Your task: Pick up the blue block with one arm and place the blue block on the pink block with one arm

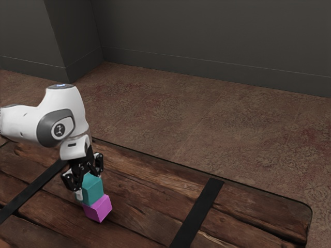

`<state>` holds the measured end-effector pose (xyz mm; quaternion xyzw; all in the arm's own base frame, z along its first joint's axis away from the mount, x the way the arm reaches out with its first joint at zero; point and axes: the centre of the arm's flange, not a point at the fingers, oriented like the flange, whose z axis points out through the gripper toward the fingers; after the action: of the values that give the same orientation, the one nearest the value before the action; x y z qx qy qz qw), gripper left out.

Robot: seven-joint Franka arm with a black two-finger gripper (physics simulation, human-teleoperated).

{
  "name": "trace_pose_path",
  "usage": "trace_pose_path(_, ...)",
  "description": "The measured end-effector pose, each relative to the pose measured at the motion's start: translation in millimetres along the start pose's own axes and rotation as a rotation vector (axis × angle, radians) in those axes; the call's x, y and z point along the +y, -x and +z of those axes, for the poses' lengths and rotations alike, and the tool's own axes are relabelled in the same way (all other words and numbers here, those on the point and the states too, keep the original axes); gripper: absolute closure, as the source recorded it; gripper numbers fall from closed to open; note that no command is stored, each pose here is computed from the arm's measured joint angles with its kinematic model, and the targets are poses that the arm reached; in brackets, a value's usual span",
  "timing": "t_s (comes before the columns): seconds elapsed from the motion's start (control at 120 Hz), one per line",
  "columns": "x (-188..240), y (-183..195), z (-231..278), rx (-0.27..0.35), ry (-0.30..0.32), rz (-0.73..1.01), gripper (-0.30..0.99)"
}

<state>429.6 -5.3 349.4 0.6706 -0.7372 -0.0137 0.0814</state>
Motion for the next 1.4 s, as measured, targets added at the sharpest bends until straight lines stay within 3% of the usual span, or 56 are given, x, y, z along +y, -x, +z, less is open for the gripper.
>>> trace_pose_path(0.25,-3,9,6,0.005,0.011,0.004,0.36)
trace_pose_path(0.783,-7,9,5,-0.019,-0.064,0.030,0.36)
trace_pose_path(1.3,7,-6,13,-0.011,-0.062,0.059,0.36)
trace_pose_path(1.4,7,-6,14,-0.006,-0.059,0.056,0.26)
